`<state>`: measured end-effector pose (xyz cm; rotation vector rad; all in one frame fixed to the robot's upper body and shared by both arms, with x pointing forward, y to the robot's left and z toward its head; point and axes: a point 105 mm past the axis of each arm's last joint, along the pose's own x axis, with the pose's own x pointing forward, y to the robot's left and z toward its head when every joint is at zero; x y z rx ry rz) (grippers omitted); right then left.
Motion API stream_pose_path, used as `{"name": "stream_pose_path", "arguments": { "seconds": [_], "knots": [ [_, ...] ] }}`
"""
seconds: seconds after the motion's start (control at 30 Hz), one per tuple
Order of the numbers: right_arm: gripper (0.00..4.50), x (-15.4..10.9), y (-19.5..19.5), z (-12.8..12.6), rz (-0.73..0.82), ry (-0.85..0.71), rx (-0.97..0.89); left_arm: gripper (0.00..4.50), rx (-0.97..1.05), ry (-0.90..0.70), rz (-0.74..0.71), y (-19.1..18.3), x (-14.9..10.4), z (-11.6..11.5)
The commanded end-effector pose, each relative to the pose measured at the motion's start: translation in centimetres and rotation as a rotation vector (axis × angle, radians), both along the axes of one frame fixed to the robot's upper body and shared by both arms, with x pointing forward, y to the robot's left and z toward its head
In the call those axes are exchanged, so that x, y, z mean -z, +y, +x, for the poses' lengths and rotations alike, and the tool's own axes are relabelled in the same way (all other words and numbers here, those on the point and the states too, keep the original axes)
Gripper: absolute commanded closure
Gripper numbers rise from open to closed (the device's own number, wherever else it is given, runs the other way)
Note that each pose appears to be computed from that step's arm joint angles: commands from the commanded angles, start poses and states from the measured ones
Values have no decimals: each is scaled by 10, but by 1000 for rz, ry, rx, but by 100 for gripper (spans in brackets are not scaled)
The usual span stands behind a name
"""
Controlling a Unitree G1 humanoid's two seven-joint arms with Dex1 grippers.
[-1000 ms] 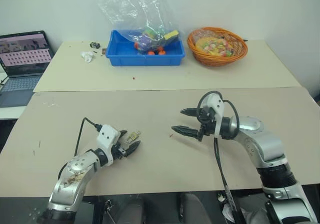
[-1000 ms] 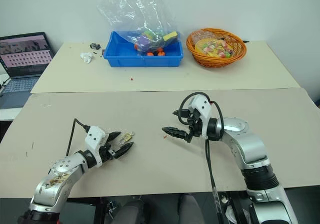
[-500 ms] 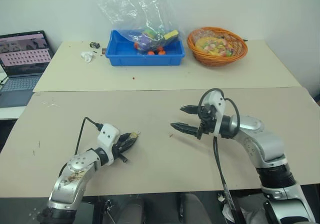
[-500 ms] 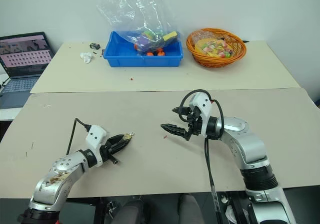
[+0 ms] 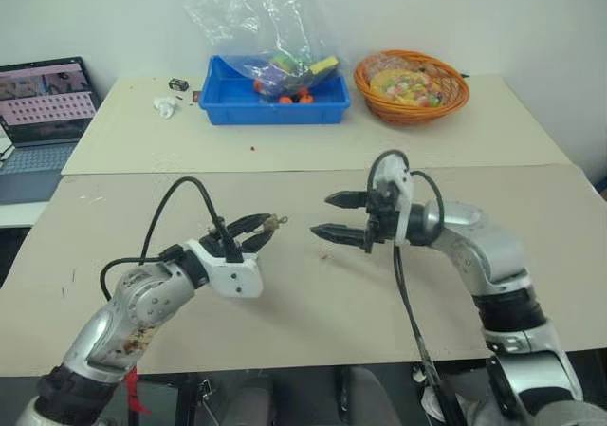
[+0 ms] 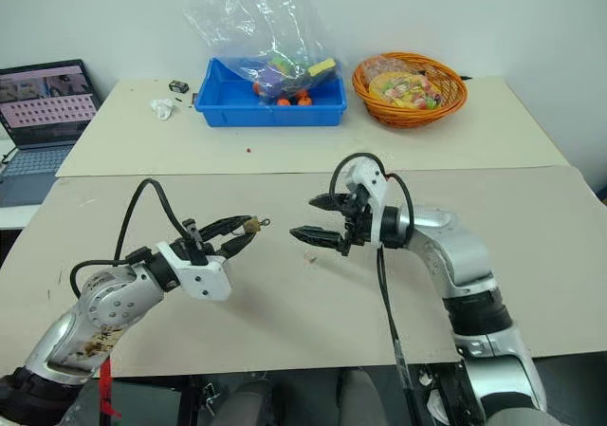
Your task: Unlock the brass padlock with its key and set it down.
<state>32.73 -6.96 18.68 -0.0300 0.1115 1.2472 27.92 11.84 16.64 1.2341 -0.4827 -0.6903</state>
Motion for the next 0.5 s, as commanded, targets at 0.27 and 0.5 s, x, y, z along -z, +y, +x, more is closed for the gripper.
{"name": "stream_pose_path", "arguments": {
  "seconds": [0.27, 0.5],
  "knots": [
    [0, -6, 4, -6, 52, 96, -114, 367, 85, -232, -46, -11, -27, -6],
    [0, -10, 4, -7, 42, 107, -137, 367, 126, -184, -23, -14, -20, -6]
  ]
}}
